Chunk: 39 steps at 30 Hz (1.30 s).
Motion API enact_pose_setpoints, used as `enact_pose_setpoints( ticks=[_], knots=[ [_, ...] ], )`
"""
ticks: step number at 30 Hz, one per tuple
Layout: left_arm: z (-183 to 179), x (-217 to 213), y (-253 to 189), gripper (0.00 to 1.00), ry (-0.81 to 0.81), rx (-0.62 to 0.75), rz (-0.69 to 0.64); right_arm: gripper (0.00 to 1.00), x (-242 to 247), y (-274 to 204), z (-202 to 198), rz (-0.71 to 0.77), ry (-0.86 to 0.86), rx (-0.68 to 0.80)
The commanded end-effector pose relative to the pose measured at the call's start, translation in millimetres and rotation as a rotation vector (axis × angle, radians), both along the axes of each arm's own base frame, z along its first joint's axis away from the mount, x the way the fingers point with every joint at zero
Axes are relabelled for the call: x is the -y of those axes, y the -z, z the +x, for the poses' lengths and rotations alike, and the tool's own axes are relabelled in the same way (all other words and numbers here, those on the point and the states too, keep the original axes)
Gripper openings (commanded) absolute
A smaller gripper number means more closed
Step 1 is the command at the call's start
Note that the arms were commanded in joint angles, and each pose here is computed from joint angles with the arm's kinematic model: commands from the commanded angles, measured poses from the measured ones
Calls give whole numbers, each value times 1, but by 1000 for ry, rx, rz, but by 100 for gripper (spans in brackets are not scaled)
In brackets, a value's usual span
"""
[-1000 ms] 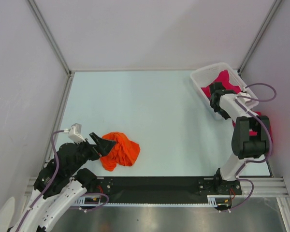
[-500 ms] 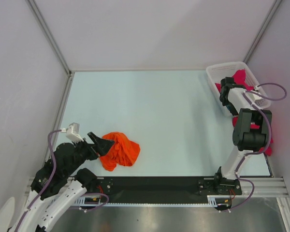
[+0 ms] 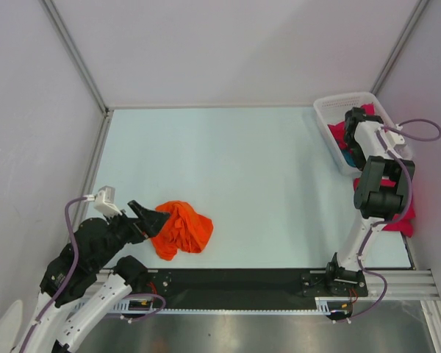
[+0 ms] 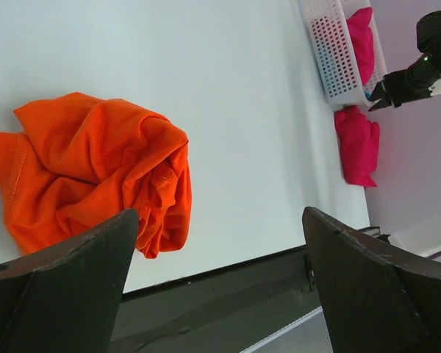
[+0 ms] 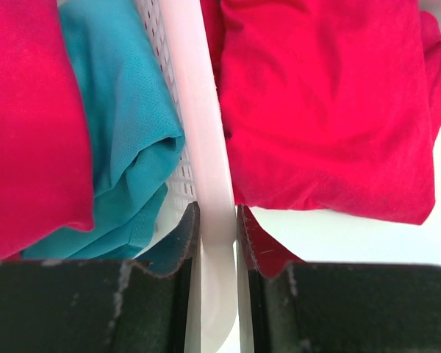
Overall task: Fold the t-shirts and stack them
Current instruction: Move the tshirt to the center of the board
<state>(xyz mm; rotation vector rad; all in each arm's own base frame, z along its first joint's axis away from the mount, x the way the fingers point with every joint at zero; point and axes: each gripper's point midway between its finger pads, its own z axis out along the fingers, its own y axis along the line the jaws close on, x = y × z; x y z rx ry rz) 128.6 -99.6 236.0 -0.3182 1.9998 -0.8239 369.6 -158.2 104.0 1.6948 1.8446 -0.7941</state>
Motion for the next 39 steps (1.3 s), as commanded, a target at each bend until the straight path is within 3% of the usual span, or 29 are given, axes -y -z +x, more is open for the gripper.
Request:
enact_pose_setpoints(
  ticks=[1, 7, 16, 21, 26, 30, 34, 35, 39],
  knots=[
    [0, -1, -12, 98, 9, 26, 13, 0, 43, 29, 22, -11, 105, 61],
    [-1, -8, -17, 98, -11, 33, 27, 0, 50, 33, 48, -14, 98, 74],
    [6, -1, -9, 98, -7, -5, 45, 0, 40, 61, 60, 23, 93, 52],
    [8, 0, -10, 98, -6, -5, 51, 0, 28, 62, 63, 44, 7, 35],
    [8, 1, -4, 98, -1, -13, 56, 0, 23, 30, 84, -14, -122, 125],
    [8, 5, -2, 98, 13, -14, 44, 0, 5, -21, 101, -156, -223, 163],
    [7, 5, -4, 98, 16, -7, 39, 14, -23, -72, 128, -265, -348, 227],
    [7, 5, -5, 98, 17, -3, 36, 26, -31, -77, 131, -285, -400, 203],
    [5, 4, -8, 98, 20, 10, 26, 49, -75, -94, 152, -331, -545, 232]
  ],
)
